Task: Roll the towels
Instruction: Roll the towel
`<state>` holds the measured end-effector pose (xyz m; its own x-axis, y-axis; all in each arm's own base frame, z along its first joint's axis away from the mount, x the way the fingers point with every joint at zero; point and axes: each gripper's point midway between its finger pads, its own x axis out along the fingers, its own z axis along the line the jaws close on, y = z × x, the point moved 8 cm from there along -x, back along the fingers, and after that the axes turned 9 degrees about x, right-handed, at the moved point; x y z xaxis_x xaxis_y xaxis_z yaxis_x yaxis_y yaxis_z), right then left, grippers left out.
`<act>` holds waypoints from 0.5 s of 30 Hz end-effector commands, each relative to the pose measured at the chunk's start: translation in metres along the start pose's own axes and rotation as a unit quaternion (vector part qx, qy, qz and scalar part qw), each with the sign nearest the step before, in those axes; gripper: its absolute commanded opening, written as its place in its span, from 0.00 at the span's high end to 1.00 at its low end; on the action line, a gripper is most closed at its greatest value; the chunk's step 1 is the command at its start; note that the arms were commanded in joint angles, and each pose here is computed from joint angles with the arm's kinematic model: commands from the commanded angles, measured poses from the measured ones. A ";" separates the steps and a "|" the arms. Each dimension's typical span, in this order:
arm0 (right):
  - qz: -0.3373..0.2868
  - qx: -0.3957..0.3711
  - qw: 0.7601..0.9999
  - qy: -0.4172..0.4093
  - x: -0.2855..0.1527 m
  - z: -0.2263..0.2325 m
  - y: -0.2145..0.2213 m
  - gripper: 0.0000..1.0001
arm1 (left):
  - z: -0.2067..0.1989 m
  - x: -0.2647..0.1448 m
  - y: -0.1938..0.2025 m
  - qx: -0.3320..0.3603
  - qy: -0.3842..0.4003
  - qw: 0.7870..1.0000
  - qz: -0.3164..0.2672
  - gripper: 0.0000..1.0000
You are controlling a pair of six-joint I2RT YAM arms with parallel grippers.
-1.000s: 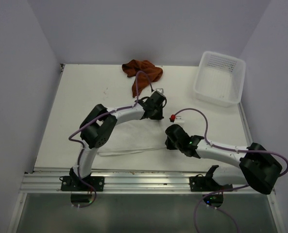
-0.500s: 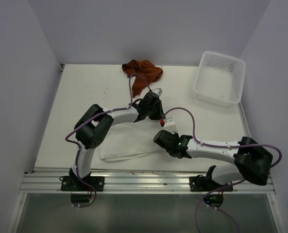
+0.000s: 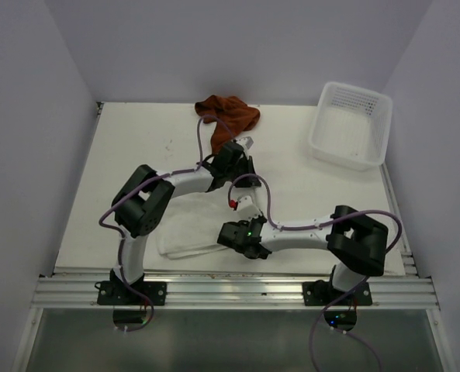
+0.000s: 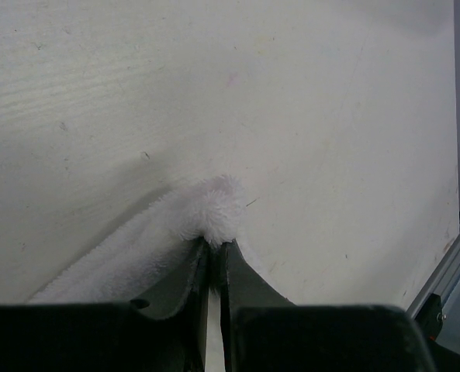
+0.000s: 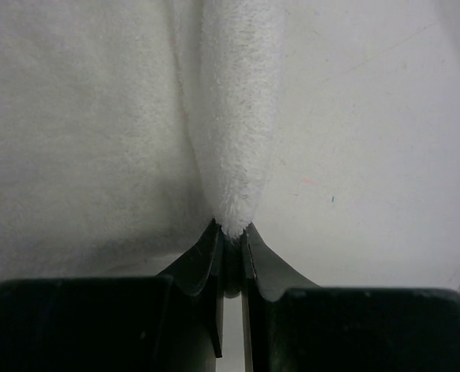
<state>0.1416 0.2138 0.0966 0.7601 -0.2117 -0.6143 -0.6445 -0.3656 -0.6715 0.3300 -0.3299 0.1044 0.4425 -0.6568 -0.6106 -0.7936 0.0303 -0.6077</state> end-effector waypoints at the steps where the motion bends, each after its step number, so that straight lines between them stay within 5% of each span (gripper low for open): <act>1: 0.011 -0.051 0.998 0.038 -0.009 -0.007 0.010 1.00 | 0.009 -0.016 -0.054 0.031 -0.017 0.993 -0.116 1.00; 15: 0.020 -0.162 0.983 0.084 -0.009 0.029 0.017 1.00 | 0.043 -0.015 -0.034 0.028 -0.063 0.993 -0.098 1.00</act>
<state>0.1351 0.2382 0.0750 0.7822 -0.3364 -0.5245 -0.6097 -0.5868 -0.5329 0.3262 -0.3125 0.0859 0.4274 -0.6350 -0.6435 -0.8069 0.0531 -0.5883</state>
